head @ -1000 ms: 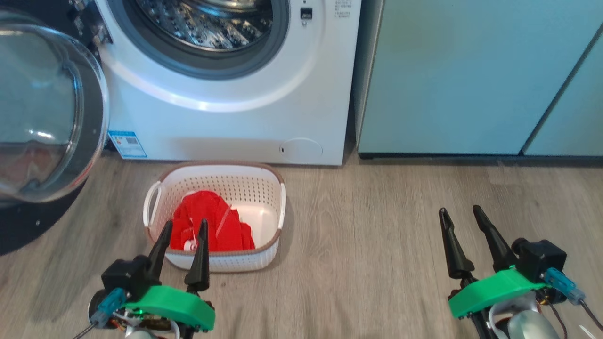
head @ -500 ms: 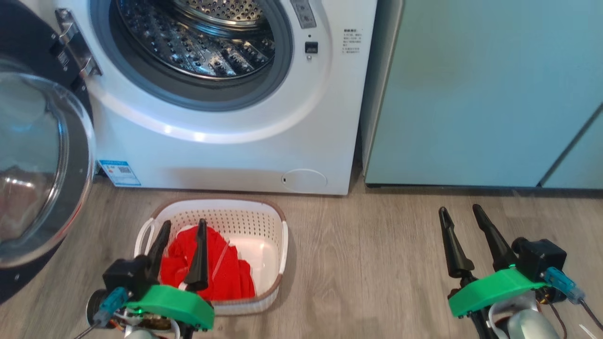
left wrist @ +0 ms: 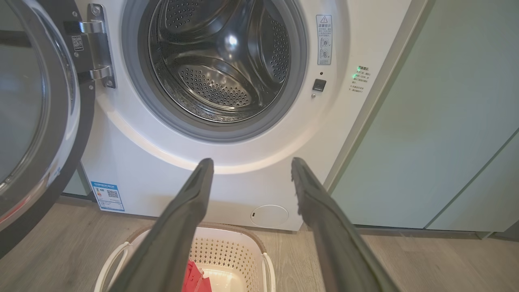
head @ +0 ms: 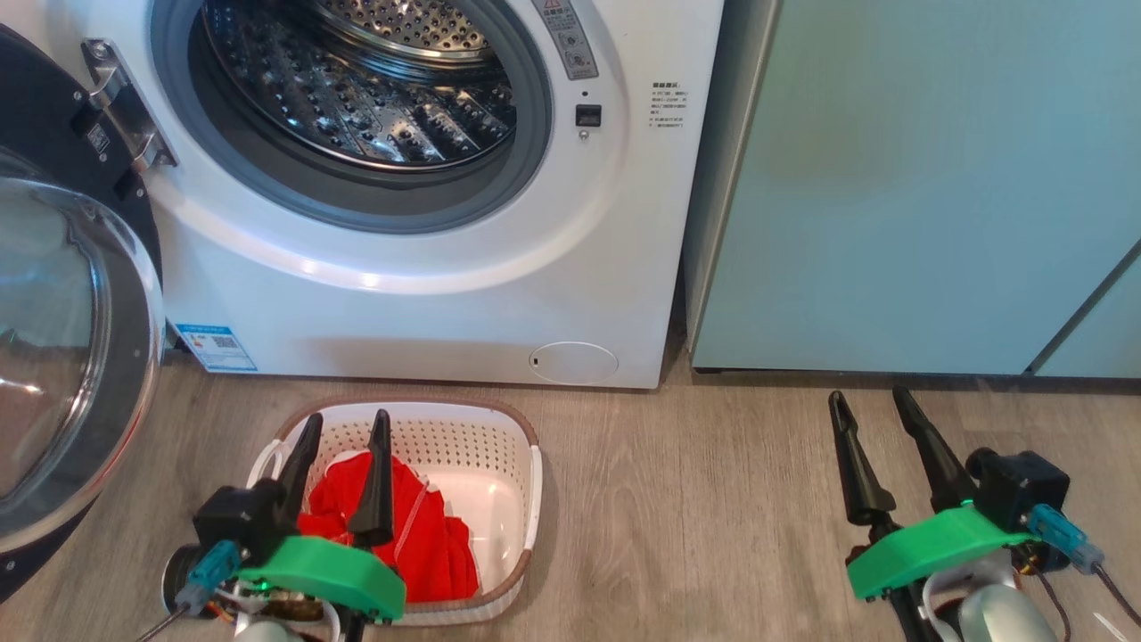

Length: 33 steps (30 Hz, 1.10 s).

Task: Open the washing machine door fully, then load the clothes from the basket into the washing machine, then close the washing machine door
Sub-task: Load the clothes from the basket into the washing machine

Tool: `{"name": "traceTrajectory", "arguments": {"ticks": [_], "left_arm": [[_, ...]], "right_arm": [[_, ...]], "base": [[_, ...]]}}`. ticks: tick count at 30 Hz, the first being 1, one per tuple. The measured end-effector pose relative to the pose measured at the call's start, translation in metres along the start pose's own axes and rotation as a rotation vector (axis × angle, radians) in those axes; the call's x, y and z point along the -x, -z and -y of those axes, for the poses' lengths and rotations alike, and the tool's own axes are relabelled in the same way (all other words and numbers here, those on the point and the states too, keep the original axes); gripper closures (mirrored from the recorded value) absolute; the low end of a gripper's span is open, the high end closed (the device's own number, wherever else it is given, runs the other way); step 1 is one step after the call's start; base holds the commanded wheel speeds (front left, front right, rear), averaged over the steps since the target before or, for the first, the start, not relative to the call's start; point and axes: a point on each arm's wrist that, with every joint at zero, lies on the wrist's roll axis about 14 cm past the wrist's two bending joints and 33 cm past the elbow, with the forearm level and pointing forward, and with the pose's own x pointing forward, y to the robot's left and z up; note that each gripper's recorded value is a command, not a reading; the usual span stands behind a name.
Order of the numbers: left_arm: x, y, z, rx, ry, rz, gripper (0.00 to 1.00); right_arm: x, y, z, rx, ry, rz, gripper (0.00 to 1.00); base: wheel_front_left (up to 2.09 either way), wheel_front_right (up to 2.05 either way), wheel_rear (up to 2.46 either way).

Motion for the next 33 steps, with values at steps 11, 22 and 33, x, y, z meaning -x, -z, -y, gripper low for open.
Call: {"name": "traceTrajectory", "arguments": {"ticks": [11, 22, 33], "left_arm": [[0.002, -0.001, -0.004, 0.0, -0.015, 0.001, 0.0], [0.002, 0.003, -0.004, 0.0, -0.017, -0.011, 0.0], [-0.01, 0.04, -0.008, -0.004, -0.027, -0.124, 0.0]], "right_arm": [[-0.002, 0.001, -0.003, -0.001, -0.008, -0.003, 0.0], [-0.002, 0.003, -0.003, -0.009, -0.008, -0.009, 0.0], [-0.012, 0.02, 0.005, -0.012, 0.011, -0.056, 0.0]], "base": [[0.0, 0.0, 0.0], [0.0, 0.0, 0.0], [0.0, 0.0, 0.0]]}}
